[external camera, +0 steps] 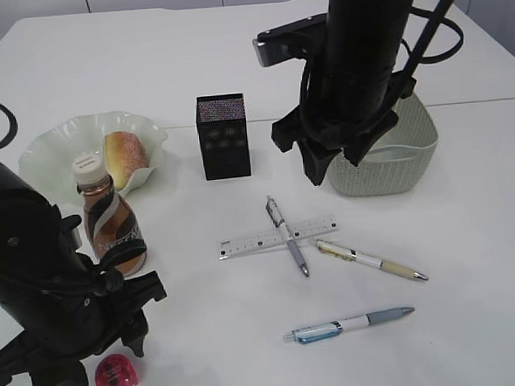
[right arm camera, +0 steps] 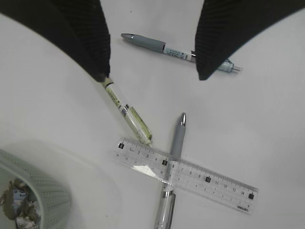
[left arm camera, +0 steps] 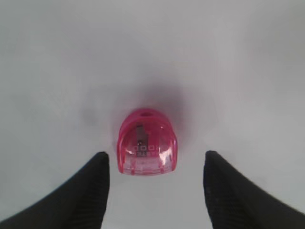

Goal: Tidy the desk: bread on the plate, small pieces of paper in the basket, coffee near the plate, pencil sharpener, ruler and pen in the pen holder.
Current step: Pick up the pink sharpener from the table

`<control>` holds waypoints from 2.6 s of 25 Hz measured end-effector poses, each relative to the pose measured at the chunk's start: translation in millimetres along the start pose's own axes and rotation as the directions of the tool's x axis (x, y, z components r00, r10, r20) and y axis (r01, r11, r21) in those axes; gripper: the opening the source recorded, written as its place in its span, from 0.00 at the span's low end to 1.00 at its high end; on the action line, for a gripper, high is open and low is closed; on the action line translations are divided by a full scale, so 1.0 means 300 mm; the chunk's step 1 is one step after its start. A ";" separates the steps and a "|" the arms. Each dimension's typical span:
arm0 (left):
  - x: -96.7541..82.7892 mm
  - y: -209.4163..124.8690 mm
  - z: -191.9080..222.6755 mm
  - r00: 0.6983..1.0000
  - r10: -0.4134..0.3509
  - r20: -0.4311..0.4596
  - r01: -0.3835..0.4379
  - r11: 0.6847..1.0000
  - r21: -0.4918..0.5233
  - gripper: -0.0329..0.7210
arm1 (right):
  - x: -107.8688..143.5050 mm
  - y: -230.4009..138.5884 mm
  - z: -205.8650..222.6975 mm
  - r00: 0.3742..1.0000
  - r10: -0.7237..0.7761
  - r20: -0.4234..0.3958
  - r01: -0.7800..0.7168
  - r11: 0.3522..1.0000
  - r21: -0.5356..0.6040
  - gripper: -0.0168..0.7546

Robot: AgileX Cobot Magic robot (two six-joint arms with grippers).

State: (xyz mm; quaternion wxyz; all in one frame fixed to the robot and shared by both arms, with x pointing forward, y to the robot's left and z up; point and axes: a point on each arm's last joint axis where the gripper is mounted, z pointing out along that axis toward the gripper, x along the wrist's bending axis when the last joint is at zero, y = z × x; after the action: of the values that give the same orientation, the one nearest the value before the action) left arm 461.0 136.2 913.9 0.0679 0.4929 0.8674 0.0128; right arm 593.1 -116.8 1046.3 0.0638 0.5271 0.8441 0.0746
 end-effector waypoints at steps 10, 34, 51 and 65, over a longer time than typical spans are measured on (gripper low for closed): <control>-0.004 0.001 0.020 1.000 0.005 -0.005 -0.005 1.000 0.000 0.65 | 0.001 0.000 0.000 1.000 0.001 -0.003 -0.001 1.000 0.000 0.56; -0.014 -0.001 0.095 1.000 0.001 -0.027 -0.001 1.000 0.016 0.65 | 0.001 0.000 0.000 1.000 0.002 -0.004 -0.002 1.000 0.000 0.56; -0.013 -0.002 0.110 0.999 0.001 -0.038 0.000 1.000 0.022 0.47 | 0.001 0.000 0.000 1.000 -0.001 -0.004 0.001 1.000 0.000 0.56; -0.037 0.009 0.071 0.998 0.002 0.057 -0.001 1.000 -0.014 0.47 | 0.001 0.000 0.000 1.000 -0.001 -0.004 0.001 1.000 0.000 0.56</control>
State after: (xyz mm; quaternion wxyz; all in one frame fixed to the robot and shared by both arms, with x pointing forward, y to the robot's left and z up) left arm 471.7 127.1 894.2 0.0963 0.4932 0.8645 0.0049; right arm 593.0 -116.5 1046.3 0.0620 0.5267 0.8444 0.0756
